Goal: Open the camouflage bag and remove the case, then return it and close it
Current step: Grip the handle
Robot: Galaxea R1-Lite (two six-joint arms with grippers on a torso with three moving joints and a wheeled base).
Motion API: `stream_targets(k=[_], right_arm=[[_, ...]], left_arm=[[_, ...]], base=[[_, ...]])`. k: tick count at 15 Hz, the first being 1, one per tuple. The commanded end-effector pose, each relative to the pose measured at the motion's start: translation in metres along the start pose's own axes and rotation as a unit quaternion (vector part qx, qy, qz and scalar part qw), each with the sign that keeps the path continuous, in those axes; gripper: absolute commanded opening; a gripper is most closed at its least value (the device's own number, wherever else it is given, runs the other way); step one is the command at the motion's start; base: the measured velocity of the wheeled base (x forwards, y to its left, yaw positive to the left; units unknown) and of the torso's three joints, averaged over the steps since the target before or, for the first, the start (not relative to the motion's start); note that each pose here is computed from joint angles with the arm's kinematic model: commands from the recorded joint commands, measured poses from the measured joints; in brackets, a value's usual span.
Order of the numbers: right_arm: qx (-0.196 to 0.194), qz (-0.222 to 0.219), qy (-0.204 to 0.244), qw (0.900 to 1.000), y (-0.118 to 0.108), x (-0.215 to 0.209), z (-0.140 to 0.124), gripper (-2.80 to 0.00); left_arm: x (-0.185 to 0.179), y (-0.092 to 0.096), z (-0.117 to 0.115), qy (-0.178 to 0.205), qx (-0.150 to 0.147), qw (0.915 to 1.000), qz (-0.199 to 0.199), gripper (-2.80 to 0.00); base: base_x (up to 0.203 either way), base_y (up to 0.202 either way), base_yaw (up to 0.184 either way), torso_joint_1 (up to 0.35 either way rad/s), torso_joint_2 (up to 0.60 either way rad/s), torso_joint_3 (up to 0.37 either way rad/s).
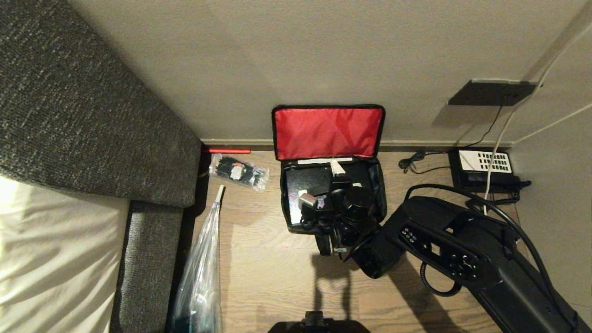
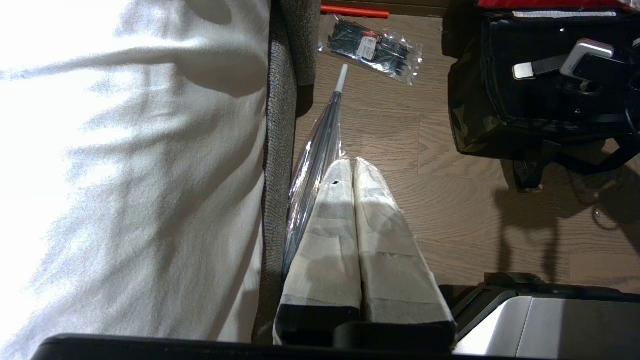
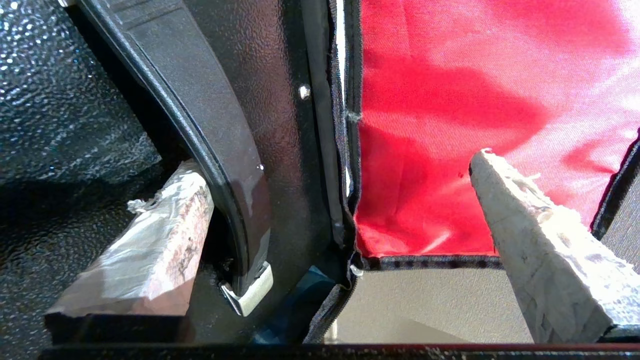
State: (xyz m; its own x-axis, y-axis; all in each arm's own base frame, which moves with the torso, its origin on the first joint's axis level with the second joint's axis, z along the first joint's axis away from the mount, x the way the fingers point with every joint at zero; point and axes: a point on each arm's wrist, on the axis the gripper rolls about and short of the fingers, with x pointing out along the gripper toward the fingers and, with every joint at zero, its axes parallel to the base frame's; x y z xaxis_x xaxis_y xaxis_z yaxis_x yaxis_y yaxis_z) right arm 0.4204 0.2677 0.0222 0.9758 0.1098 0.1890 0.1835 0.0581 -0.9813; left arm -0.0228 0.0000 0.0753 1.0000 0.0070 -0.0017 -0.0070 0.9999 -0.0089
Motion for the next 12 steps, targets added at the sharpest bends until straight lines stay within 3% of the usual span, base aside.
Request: stream_targets(k=[1,12], right_arm=[[-0.001,-0.007,0.002,1.000,-0.0025,0.0008,0.0003,0.00],[0.004,-0.014,0.002,1.000,-0.0018,-0.0002,-0.0001,0.00]], left_arm=[[0.0001,0.0000,-0.0004,0.001,0.000,1.0000,0.000,-2.80],[0.0000,0.0000,0.0000,0.000,0.000,1.0000,0.000,-2.80]], base=[[0.000,0.000,0.000,0.000,0.00,0.000],[0.000,0.000,0.000,0.000,0.00,0.000]])
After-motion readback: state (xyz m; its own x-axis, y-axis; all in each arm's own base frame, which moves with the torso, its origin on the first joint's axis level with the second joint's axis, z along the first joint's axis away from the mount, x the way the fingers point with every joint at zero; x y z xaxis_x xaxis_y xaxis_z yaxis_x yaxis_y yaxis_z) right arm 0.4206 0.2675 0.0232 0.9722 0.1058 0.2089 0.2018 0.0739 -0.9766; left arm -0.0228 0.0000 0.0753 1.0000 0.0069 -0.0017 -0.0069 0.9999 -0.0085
